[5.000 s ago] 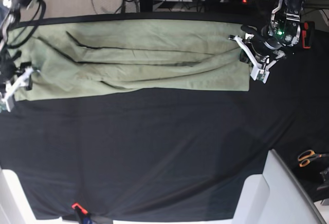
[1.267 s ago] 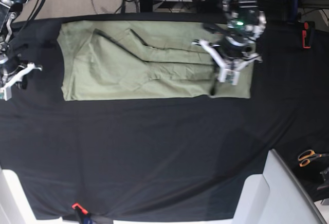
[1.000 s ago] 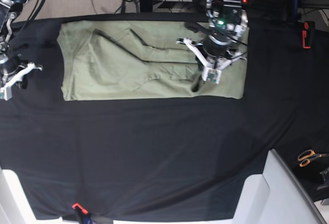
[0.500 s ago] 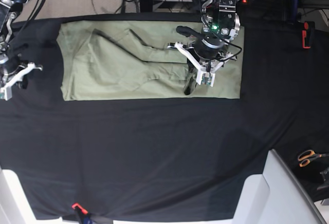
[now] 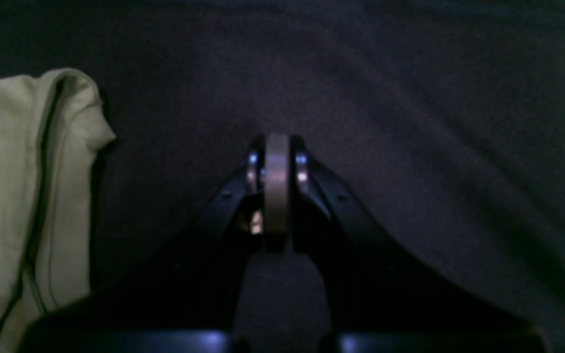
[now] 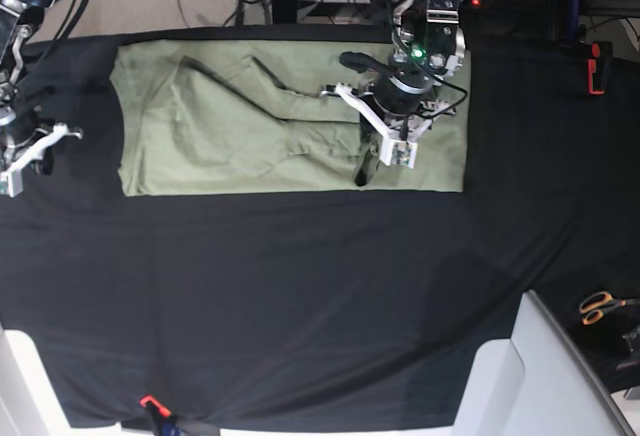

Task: Fold the T-shirt properly
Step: 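Press and smooth the folded shirt with the left gripper, then lift away, then grasp the shirt's sleeve end with the right gripper and fold it inward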

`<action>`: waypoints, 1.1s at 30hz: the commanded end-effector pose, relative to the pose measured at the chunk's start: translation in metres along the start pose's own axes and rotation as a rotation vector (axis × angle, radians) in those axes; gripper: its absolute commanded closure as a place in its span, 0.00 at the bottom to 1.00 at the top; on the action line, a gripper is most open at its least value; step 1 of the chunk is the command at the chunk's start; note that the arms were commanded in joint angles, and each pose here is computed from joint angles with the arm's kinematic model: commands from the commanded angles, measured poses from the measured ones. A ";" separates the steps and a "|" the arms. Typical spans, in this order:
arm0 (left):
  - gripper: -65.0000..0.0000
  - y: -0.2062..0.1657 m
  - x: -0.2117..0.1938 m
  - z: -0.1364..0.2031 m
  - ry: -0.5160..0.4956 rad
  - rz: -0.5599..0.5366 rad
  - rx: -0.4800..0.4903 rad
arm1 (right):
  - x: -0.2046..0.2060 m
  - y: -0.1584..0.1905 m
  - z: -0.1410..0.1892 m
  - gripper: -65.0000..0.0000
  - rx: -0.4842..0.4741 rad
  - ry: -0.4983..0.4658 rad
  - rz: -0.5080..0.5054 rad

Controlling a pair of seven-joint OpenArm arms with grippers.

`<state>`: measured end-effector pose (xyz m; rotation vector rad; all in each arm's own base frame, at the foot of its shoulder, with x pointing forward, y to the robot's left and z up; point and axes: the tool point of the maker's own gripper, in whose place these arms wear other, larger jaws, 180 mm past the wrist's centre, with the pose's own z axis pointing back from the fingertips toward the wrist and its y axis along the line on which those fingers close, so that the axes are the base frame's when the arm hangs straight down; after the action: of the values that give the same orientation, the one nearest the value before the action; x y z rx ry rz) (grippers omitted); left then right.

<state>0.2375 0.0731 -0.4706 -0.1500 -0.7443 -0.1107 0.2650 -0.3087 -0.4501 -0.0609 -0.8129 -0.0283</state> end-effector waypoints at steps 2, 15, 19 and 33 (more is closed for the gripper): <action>0.80 -0.011 0.015 0.003 -0.042 -0.006 -0.030 | 0.020 -0.007 0.002 0.98 -0.012 -0.057 0.014; 0.28 -0.047 0.040 0.027 -0.005 0.234 -0.282 | 0.020 -0.007 0.002 0.98 -0.012 -0.057 0.014; 0.29 -0.071 0.048 0.038 -0.010 0.340 -0.433 | 0.021 -0.007 0.002 0.98 -0.012 -0.058 0.013; 1.00 0.056 0.054 0.091 -0.095 0.225 -0.161 | 0.016 -0.007 0.003 0.98 -0.011 -0.049 0.015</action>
<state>0.2180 0.1451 -0.3849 -0.3702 -0.7628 0.0573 0.2647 -0.3082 -0.4506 -0.0603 -0.8107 -0.0262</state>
